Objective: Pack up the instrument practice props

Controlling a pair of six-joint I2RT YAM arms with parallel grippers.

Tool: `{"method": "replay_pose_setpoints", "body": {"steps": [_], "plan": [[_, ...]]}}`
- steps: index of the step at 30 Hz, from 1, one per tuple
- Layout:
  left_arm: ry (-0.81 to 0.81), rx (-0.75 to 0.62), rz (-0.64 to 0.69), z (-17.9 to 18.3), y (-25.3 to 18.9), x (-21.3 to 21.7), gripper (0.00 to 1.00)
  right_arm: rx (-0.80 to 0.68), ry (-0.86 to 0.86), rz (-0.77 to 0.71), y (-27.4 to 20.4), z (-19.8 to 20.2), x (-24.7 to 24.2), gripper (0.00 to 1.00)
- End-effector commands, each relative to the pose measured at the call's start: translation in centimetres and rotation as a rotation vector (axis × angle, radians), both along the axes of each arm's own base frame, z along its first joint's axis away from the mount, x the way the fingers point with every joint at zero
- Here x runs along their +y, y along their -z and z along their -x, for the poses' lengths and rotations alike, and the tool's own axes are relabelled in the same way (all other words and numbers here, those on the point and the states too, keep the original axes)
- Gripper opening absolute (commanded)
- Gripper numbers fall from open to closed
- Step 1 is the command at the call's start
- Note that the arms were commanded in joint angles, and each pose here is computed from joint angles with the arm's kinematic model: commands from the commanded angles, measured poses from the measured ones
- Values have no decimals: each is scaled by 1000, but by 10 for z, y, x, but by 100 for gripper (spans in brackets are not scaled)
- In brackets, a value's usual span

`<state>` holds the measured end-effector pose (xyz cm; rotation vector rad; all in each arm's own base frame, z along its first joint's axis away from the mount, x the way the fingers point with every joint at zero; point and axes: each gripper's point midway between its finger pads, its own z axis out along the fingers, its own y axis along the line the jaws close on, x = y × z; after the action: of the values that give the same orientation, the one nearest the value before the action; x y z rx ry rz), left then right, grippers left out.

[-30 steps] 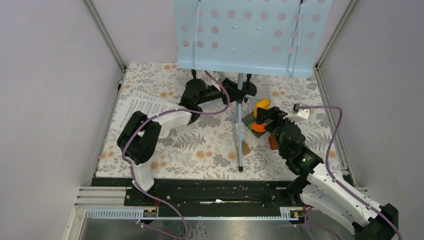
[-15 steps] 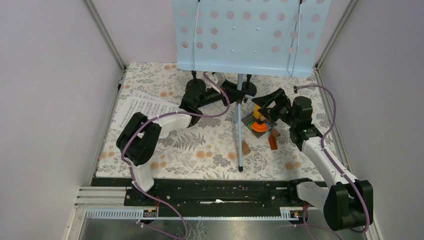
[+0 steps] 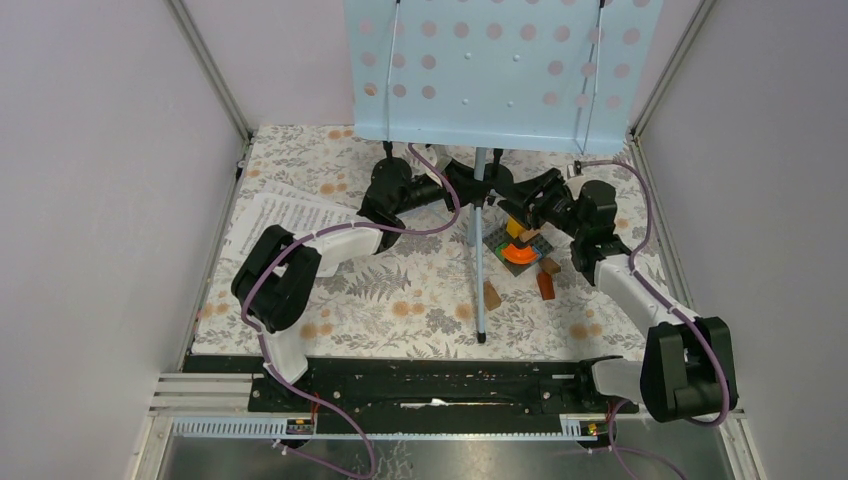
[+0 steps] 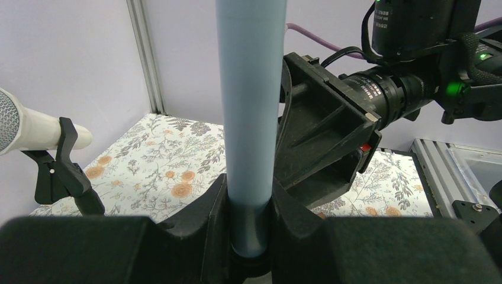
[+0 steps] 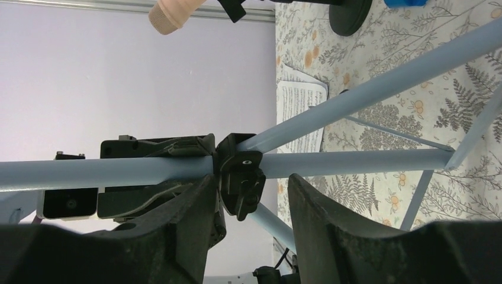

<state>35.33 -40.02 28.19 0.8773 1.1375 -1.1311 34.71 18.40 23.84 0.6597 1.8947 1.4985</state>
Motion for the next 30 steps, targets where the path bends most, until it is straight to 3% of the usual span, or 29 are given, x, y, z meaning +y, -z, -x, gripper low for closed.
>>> {"method": "replay_pose_setpoints", "body": {"steps": [1,6,15,18,23,24,30], "plan": [[16,183,-114,1,55,-3,0,-81,-71,-65,-28,0,9,53],[16,184,-119,0,57,-3,0,-80,-144,-103,-26,0,18,40],[21,187,-115,0,57,-5,0,-72,-188,-121,-21,5,22,33],[35,190,-116,2,58,-7,0,-72,-197,-134,-23,6,23,19],[31,189,-131,2,61,-7,0,-104,-247,-151,-29,12,27,5],[31,189,-133,2,61,-8,0,-127,-269,-149,-31,15,29,0],[44,195,-134,4,61,-10,0,-379,-342,-39,-42,36,43,0]]}}
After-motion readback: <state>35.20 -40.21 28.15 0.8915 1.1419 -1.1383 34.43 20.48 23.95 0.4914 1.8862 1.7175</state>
